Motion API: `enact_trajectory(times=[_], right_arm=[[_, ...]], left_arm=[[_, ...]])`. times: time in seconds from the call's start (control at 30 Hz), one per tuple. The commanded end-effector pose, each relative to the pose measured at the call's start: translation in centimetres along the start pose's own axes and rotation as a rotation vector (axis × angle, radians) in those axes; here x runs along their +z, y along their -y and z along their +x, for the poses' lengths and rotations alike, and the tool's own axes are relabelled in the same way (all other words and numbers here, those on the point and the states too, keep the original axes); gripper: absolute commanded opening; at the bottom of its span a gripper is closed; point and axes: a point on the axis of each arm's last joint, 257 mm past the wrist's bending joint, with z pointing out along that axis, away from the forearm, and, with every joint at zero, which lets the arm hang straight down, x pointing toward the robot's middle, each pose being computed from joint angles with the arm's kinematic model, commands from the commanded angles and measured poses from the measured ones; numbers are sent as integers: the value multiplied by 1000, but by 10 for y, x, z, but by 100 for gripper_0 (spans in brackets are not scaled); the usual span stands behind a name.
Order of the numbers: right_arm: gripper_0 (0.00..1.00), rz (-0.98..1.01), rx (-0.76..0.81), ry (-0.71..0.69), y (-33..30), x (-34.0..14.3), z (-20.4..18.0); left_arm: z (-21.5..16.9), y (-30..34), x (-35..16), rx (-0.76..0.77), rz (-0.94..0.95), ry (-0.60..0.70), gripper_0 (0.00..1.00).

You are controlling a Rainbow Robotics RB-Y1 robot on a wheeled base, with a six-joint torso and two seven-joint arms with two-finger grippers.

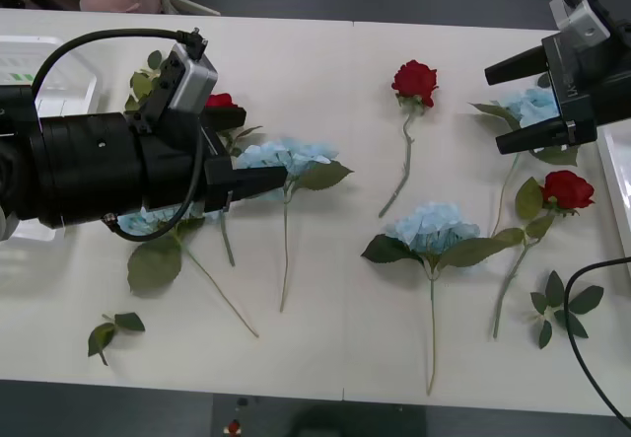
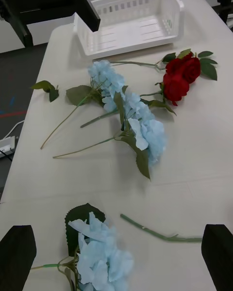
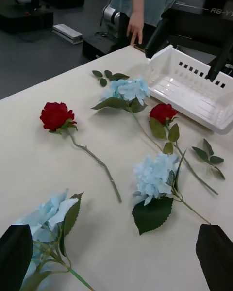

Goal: Put the red flowers into the right box and the blue flowers into the left box

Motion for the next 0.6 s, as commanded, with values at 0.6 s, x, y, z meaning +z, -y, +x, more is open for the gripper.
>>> enact_trajectory(times=[0.6], right_arm=[[100,19,-54,-13,5,-6,-12]], left_arm=[[-16,3,-5,-2,1,30,100]])
